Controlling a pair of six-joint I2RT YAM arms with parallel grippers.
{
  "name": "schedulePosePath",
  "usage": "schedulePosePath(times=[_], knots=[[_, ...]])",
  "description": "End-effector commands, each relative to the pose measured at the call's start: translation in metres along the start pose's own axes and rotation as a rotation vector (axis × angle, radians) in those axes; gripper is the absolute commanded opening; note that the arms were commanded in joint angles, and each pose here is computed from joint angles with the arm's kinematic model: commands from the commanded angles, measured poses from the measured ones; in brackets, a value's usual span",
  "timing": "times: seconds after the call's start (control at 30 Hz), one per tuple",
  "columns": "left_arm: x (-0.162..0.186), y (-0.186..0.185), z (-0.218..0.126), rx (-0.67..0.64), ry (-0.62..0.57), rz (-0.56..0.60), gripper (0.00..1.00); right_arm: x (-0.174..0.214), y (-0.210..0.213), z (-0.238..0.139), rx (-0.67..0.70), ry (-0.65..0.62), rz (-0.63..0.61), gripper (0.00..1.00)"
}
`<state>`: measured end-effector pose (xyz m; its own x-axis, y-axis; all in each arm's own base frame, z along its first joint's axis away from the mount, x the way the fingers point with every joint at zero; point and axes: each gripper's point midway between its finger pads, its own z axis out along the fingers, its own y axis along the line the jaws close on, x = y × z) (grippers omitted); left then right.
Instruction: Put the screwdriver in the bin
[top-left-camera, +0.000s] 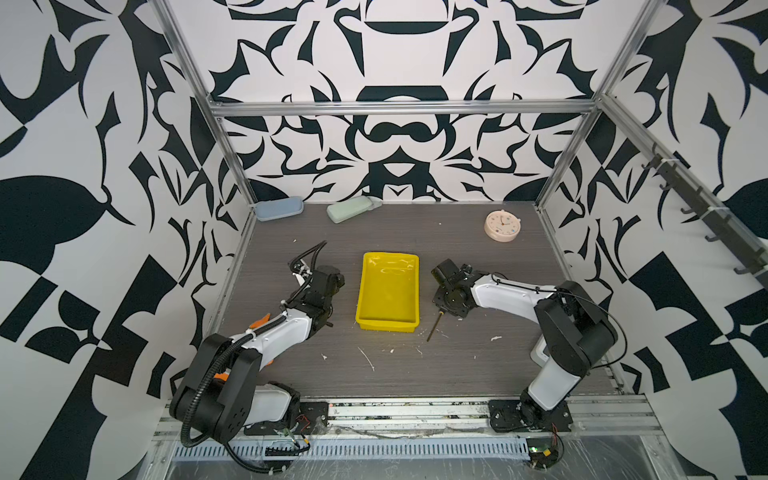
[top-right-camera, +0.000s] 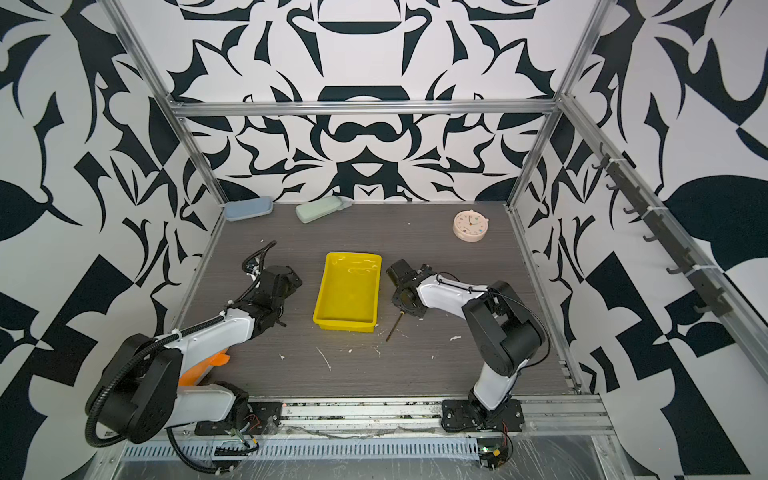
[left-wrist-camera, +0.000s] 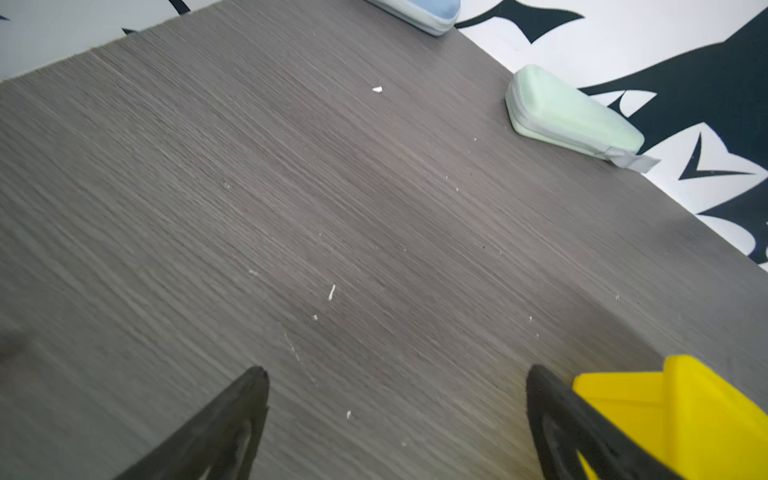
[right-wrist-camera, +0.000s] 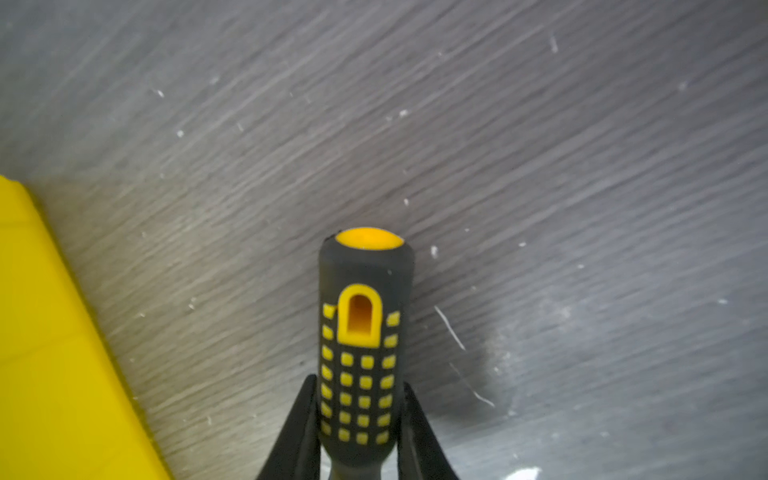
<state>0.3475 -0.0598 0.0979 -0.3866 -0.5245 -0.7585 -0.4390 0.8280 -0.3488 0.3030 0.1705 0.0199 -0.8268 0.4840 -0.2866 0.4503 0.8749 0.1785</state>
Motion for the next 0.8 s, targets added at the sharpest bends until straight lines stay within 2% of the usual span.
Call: schedulePosePath(times=[0.0, 0.1, 0.2, 0.37, 0.47, 0.57, 0.67, 0.77], knots=[[-0.007, -0.007, -0.003, 0.046, -0.025, -0.041, 0.99, -0.013, -0.013, -0.023, 0.065, -0.068, -0.021, 0.19], [-0.007, -0.008, -0.001, 0.036, -0.024, -0.066, 0.99, -0.033, -0.012, -0.046, 0.093, -0.139, -0.060, 0.17], [-0.001, -0.010, 0.002, 0.039, 0.015, -0.031, 0.99, -0.055, -0.002, -0.072, 0.085, -0.224, -0.117, 0.17], [-0.002, -0.005, 0.007, -0.005, -0.007, -0.065, 0.99, -0.078, 0.034, -0.114, -0.029, -0.313, -0.167, 0.14], [0.001, -0.008, 0.007, -0.001, 0.023, -0.034, 0.99, -0.067, 0.071, -0.126, -0.158, -0.340, -0.195, 0.11], [-0.001, -0.002, 0.007, -0.032, 0.002, -0.049, 0.99, -0.054, 0.121, -0.136, -0.304, -0.361, -0.250, 0.06], [-0.004, -0.002, 0.005, -0.028, -0.004, -0.058, 0.99, -0.043, 0.159, -0.143, -0.354, -0.368, -0.300, 0.05], [-0.004, 0.003, 0.005, -0.042, -0.022, -0.069, 0.99, -0.027, 0.188, -0.127, -0.368, -0.327, -0.337, 0.05]])
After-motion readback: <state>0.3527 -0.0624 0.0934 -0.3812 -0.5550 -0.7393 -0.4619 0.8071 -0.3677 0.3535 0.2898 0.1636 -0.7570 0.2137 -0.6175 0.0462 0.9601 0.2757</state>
